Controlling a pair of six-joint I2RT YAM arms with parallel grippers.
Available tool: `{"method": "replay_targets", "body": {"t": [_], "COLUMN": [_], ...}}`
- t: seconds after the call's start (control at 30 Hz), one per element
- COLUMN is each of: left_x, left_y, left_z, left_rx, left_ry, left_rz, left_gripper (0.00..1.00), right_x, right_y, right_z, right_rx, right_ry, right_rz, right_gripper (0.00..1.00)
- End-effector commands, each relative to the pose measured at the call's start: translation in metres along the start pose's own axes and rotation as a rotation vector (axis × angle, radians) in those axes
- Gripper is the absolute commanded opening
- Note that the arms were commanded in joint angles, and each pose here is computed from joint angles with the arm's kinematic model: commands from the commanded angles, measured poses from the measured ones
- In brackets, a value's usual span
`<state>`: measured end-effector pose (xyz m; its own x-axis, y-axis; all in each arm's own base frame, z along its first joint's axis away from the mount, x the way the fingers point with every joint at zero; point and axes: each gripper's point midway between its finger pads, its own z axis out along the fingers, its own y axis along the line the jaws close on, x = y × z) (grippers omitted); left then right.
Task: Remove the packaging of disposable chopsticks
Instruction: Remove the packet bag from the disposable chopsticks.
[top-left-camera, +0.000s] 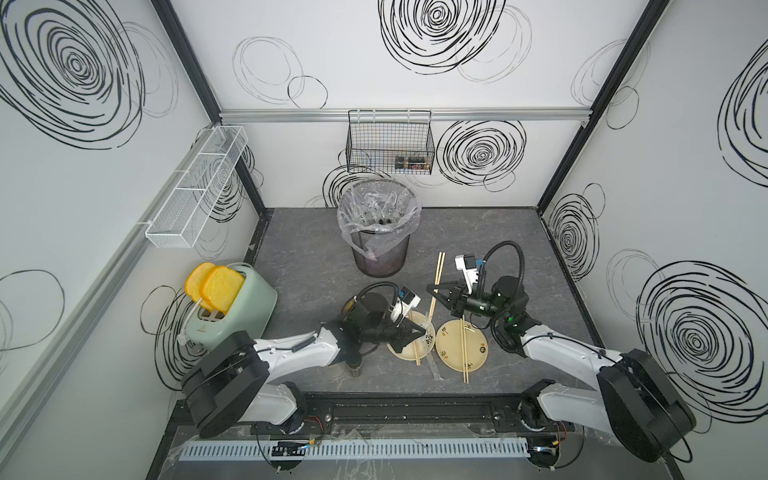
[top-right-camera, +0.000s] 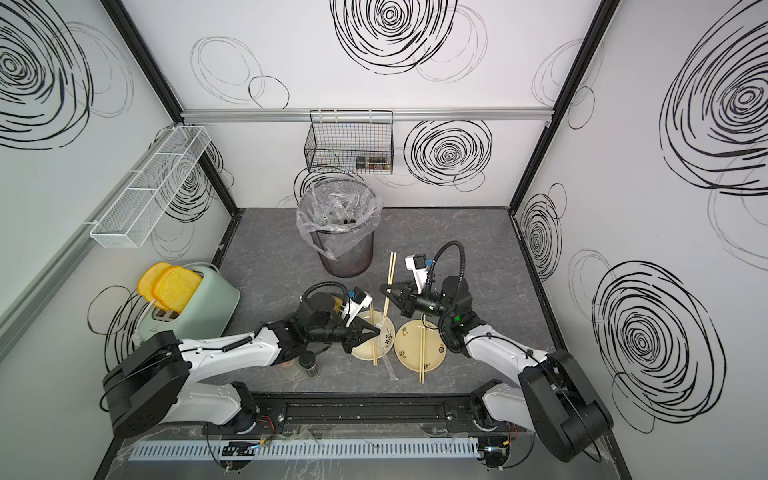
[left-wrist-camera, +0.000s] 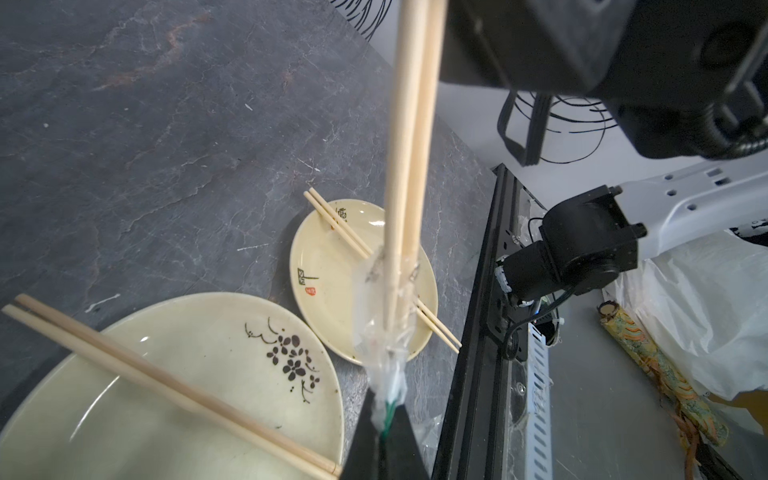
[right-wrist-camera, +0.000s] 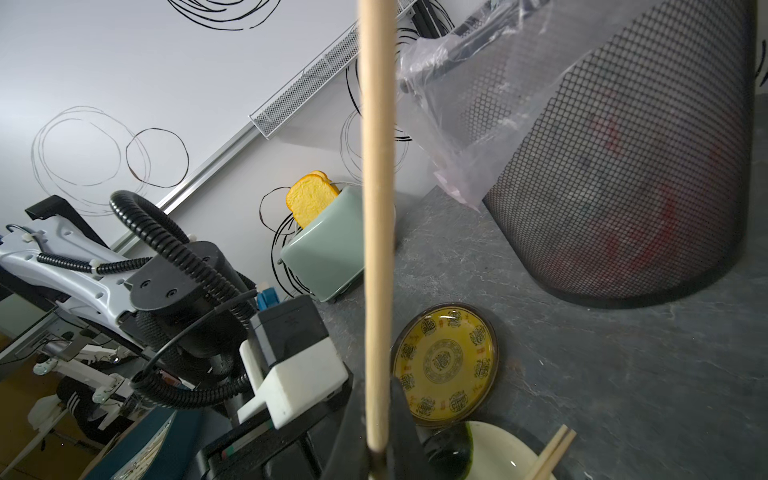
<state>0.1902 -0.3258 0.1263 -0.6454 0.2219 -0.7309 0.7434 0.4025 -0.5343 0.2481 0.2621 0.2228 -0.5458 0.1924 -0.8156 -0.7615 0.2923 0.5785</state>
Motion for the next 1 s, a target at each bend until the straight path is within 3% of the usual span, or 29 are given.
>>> {"method": "replay_targets", "body": {"t": [0.0,0.2,0.37,0.57,0.73,0.97], "left_x": [0.007,-0.003,-0.052,-0.133,-0.224,-0.325], "left_y": [0.003,-0.001,-0.009,-0.021,-0.023,0.002], "left_z": [-0.008,-0.024,-0.062,-0.127,-0.189,-0.227], "left_rx": [-0.029,-0.060,-0.111,-0.199,-0.318,-0.495], "left_ry": [0.004,-0.018,-0.128,-0.284,-0.441,-0.563], "left_rz": [0.011,0.032,0.100,0.214,0.343,0.495], "left_gripper": [0.00,0.00,0.00,0.00,0.00,0.00], "right_x": [-0.009,-0.006,0.002,0.013,0.027,0.042], "right_y": [0.001,-0.013,-0.027,-0.027,-0.016,-0.010], "right_z": [-0.006,-0.006,-0.003,0.008,0.025,0.039], "right_rx": [0.015,0.074,0.107,0.115,0.116,0.072], "right_ry": [-0.050,-0.059,-0.047,-0.011,0.042,0.090], "right_rz": [-0.027,-0.014,0.010,-0.014,-0.078,-0.067], "right_gripper": [0.00,0.00,0.00,0.00,0.00,0.00]}}
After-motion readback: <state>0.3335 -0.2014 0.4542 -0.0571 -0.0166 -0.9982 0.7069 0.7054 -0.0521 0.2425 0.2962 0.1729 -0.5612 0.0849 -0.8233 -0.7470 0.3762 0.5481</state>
